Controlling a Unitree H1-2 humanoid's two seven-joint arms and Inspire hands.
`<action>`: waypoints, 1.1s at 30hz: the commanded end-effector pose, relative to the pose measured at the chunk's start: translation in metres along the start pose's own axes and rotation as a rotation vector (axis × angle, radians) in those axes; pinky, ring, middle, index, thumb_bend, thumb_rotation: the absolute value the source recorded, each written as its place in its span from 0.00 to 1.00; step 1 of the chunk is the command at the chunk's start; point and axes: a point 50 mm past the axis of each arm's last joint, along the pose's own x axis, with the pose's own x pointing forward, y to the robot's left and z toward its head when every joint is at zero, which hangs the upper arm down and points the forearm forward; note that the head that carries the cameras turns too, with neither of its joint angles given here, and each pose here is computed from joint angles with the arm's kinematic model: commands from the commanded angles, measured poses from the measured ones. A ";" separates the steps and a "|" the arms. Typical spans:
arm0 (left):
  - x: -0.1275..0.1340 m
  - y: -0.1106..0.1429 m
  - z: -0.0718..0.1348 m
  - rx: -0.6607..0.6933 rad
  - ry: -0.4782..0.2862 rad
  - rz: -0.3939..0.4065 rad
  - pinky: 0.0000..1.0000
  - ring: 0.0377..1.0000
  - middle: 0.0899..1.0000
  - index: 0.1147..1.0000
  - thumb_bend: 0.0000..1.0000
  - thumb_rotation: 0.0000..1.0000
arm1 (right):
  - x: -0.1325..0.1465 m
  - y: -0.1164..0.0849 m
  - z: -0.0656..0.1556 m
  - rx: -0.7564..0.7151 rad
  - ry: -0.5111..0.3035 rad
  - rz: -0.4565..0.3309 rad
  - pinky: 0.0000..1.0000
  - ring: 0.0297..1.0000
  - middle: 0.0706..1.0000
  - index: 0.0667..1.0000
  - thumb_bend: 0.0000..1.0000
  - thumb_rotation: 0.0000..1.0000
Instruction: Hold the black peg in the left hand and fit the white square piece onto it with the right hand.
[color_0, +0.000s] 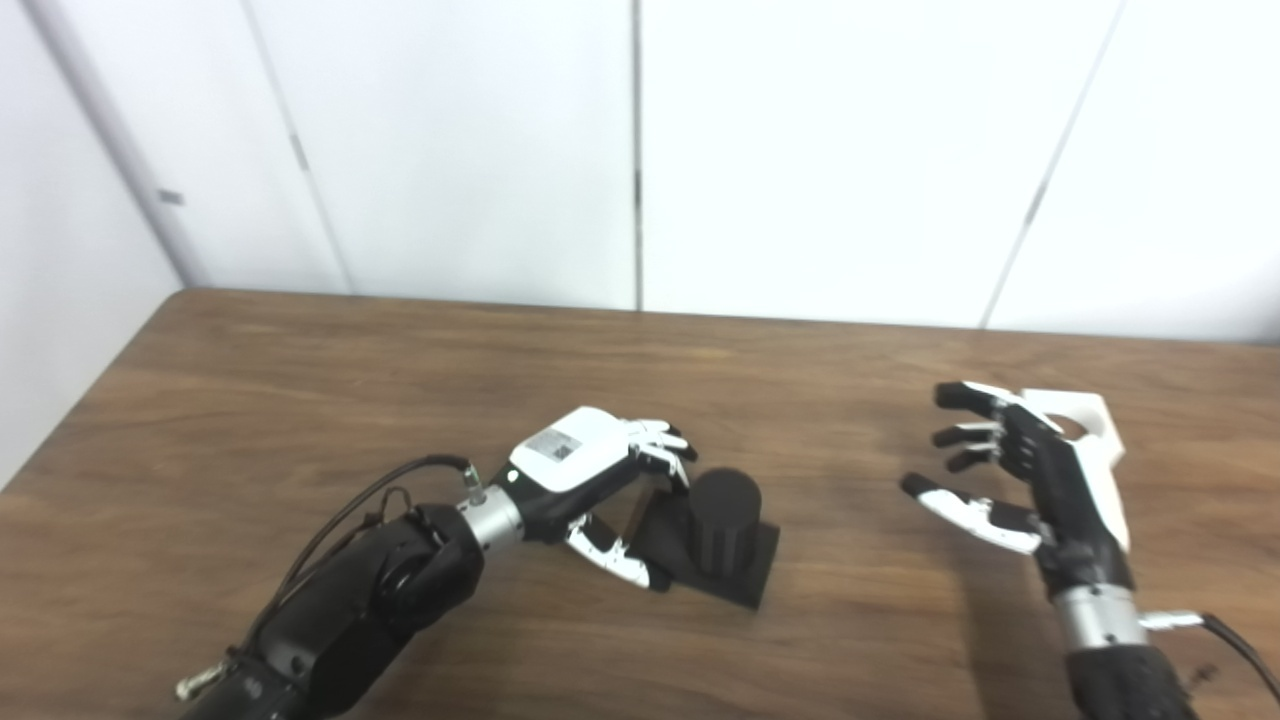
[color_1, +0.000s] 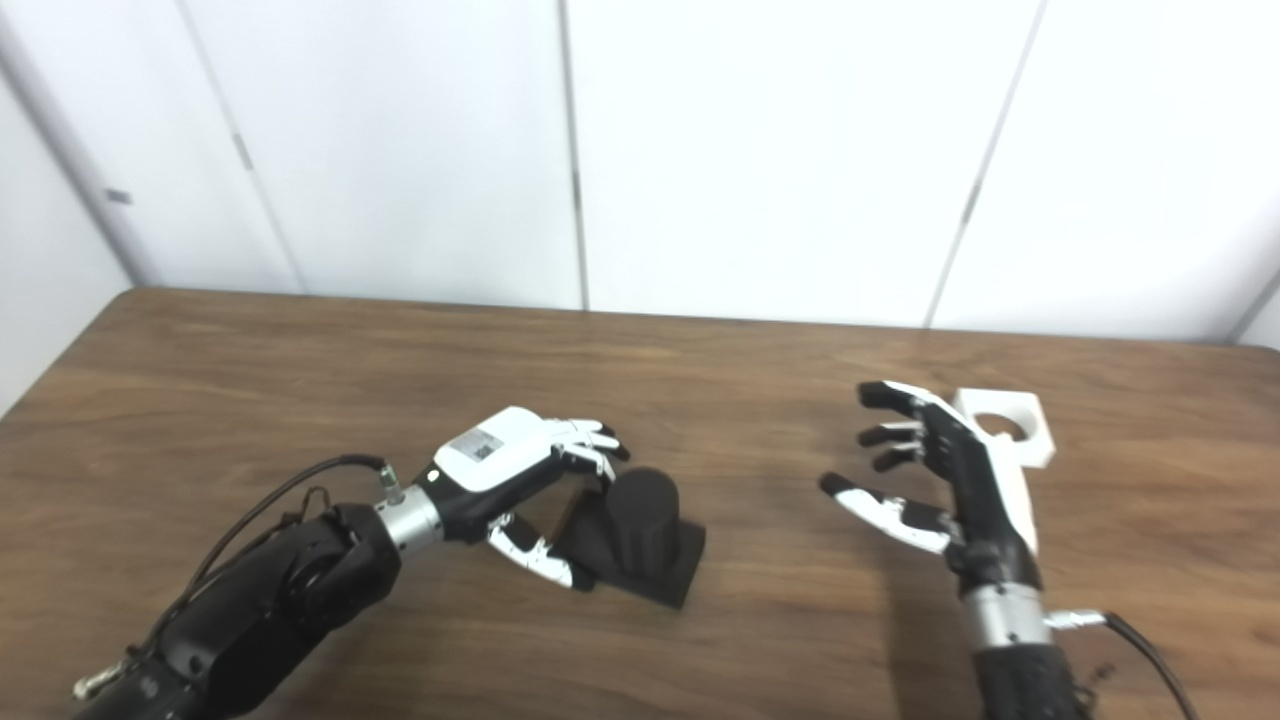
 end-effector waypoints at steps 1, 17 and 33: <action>-0.009 -0.036 -0.001 0.078 -0.001 -0.204 0.82 0.88 0.84 0.43 0.52 0.07 | 0.010 -0.008 0.020 -0.025 -0.105 -0.028 0.50 0.61 0.72 0.70 0.57 0.01; -0.016 -0.036 -0.007 0.117 -0.045 -0.226 0.80 0.86 0.83 0.43 0.52 0.07 | 0.038 -0.083 0.056 -0.455 -0.152 -0.001 0.58 0.70 0.77 0.77 0.67 0.02; -0.035 -0.036 -0.020 0.076 -0.021 -0.227 0.78 0.84 0.81 0.42 0.52 0.06 | 0.100 -0.134 0.092 -0.994 -0.049 0.125 0.65 0.81 0.86 0.79 0.86 0.03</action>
